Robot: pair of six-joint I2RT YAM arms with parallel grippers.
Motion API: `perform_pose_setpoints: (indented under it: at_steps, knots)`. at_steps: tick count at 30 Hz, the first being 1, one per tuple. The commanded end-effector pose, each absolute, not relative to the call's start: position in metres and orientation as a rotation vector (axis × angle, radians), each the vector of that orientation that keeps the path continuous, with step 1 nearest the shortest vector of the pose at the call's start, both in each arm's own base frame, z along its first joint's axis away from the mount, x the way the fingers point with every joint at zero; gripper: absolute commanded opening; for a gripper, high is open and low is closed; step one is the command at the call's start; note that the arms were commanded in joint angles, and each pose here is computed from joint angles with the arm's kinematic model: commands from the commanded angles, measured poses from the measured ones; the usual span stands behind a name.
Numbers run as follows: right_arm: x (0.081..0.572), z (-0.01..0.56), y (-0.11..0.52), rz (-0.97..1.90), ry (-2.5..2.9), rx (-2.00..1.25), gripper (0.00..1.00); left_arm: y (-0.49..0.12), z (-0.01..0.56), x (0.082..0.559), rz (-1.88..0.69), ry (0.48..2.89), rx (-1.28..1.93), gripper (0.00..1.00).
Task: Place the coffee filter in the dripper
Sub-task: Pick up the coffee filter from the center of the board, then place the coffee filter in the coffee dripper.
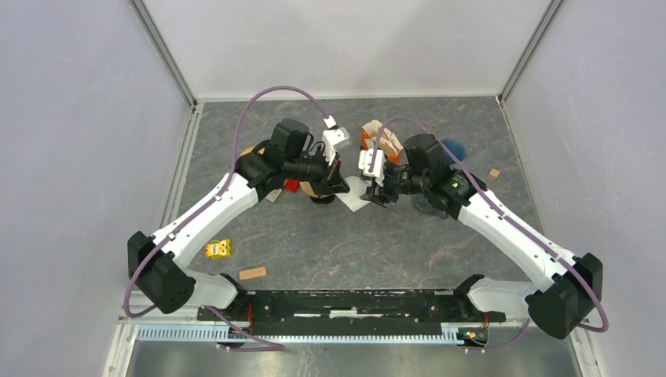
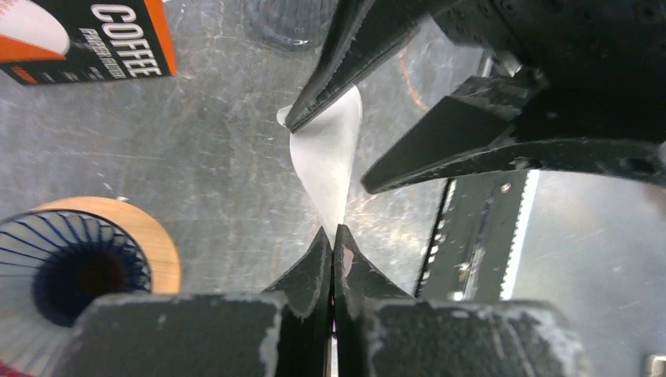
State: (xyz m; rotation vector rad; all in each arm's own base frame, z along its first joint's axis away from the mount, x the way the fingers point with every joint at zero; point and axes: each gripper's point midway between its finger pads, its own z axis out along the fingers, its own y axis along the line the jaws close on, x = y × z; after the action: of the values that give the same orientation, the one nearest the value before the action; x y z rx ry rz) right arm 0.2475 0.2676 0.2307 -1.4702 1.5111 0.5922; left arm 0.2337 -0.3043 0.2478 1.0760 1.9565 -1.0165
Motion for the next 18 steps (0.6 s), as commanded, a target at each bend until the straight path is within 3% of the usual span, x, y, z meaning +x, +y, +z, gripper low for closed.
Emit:
perform_pose_setpoints:
  at_steps: [1,5,10,15,18]
  knots:
    - [0.242,0.247,0.262,0.564,1.454,-1.475,0.65,-0.292,0.266,0.226,-0.869,1.719,1.37,0.02]
    - [0.233,0.242,0.255,0.553,1.431,-1.512,0.79,-0.269,0.253,0.217,-0.727,1.639,1.602,0.02]
    - [0.219,0.236,0.261,0.64,1.4,-1.551,0.86,-0.255,0.245,0.195,-0.678,1.529,1.816,0.02]
    - [0.195,0.223,0.272,0.824,1.358,-1.634,0.88,-0.256,0.246,0.185,-0.677,1.48,1.86,0.02]
    - [0.187,0.211,0.276,0.903,1.363,-1.654,0.82,-0.259,0.249,0.178,-0.711,1.444,1.872,0.02]
